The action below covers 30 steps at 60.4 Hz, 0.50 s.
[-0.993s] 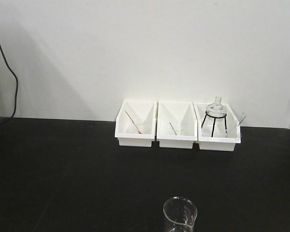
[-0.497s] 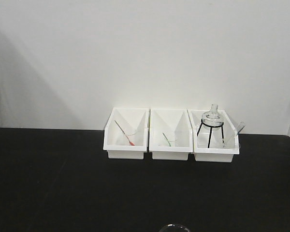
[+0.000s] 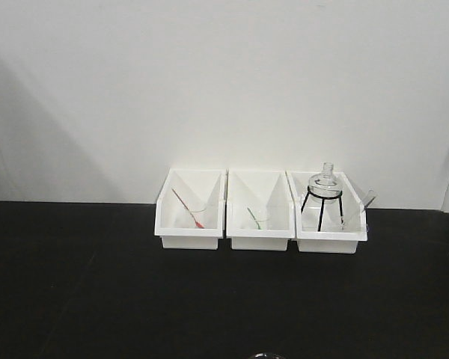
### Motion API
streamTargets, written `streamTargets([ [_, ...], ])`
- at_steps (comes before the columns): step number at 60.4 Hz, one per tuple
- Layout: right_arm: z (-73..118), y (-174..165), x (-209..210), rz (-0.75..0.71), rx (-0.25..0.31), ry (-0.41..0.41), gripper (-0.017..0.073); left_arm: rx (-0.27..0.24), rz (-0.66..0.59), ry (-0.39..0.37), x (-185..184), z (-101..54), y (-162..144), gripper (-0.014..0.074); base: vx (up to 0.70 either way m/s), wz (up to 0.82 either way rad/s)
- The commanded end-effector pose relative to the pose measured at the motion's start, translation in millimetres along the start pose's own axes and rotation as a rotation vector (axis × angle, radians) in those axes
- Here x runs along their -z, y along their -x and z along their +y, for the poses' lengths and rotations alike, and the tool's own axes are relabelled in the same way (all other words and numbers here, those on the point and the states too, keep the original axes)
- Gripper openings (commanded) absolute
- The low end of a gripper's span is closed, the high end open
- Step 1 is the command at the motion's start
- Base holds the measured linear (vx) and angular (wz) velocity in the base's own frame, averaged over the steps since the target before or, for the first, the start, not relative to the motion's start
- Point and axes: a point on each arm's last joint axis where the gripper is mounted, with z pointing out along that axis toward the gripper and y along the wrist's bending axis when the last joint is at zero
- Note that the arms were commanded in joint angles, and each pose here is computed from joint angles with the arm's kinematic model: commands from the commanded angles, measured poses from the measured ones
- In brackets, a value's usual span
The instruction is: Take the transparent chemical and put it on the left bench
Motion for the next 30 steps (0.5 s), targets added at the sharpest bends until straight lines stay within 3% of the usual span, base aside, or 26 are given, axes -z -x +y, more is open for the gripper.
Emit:
streamTargets([
  [1, -1.1, 12, 2, -0.063, -0.018, -0.016, 0.001, 0.009, -0.081, 0.002, 1, 0.1, 3, -0.0004, 0.0, 0.0],
  [7, -1.5, 13, 2, -0.072, -0.029, -0.02, 0.001, 0.009, -0.081, 0.002, 1, 0.1, 3, -0.0004, 0.0, 0.0],
  [12, -1.5, 17, 2, -0.113, -0.114, -0.01, 0.001, 0.009, -0.081, 0.002, 1, 0.1, 3, -0.0004, 0.0, 0.0],
  [18, -2.5, 21, 2, -0.157, -0.173, -0.007, 0.001, 0.009, -0.081, 0.002, 1, 0.1, 3, -0.0004, 0.0, 0.0],
  [30, -14.7, 20, -14, -0.155, -0.196, -0.01, 0.001, 0.009, -0.081, 0.002, 1, 0.1, 3, -0.0004, 0.0, 0.0],
])
